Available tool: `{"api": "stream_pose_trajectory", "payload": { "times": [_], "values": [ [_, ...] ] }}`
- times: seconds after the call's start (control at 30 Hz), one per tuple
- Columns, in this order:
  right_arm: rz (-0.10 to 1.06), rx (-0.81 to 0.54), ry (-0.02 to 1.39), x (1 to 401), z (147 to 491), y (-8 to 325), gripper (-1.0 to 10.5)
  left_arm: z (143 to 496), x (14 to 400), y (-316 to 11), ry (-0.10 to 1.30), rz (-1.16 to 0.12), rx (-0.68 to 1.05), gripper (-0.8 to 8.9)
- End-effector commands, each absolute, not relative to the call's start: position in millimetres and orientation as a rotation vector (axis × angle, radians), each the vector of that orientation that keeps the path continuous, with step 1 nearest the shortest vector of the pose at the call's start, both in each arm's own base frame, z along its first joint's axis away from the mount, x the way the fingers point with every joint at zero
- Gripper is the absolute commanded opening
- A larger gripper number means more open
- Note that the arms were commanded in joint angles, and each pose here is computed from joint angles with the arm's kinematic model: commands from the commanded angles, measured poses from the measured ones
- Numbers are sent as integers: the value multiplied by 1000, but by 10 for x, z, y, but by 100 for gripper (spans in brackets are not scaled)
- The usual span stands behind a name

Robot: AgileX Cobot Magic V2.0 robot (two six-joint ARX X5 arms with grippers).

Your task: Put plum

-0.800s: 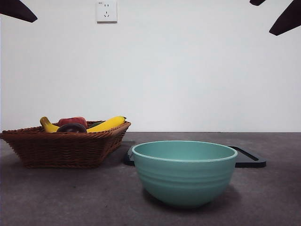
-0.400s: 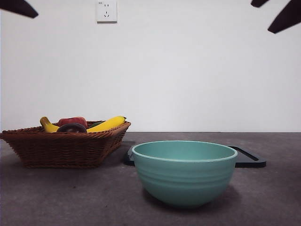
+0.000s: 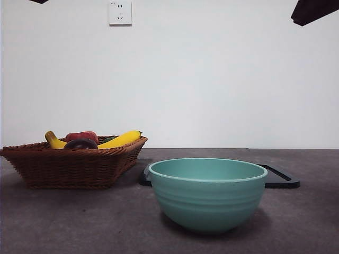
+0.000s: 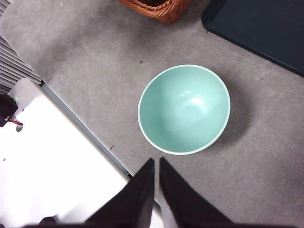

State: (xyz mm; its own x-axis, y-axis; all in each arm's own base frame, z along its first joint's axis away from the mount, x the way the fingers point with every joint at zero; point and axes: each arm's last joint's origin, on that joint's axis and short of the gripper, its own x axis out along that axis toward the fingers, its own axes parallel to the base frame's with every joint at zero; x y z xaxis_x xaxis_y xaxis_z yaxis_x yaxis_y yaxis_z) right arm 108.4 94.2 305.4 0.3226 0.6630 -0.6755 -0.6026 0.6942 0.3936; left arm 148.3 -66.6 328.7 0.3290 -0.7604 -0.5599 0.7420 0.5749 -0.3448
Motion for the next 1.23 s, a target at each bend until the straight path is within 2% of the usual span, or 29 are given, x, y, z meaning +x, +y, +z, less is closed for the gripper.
{"api": "stream_pose_trajectory", "payload": {
  "times": [0.03, 0.6, 0.73, 1.0, 1.13, 1.23],
  "values": [
    [847, 66, 903, 1092, 3094, 963, 5, 3348, 1495, -678, 722, -996, -21, 8],
    [847, 66, 903, 1092, 3094, 963, 5, 3349, 1494, -678, 721, -996, -21, 8],
    [847, 66, 903, 1092, 3094, 963, 5, 3453, 1452, -633, 601, -962, 23, 8],
    [847, 66, 903, 1092, 3094, 963, 5, 3896, 1235, -292, 36, -500, 131, 8],
    [847, 66, 903, 1092, 3094, 963, 5, 3782, 1065, -117, -98, -211, 144, 8],
    [847, 66, 903, 1092, 3094, 963, 5, 3524, 986, -42, -133, -79, 143, 8]
  ]
}}
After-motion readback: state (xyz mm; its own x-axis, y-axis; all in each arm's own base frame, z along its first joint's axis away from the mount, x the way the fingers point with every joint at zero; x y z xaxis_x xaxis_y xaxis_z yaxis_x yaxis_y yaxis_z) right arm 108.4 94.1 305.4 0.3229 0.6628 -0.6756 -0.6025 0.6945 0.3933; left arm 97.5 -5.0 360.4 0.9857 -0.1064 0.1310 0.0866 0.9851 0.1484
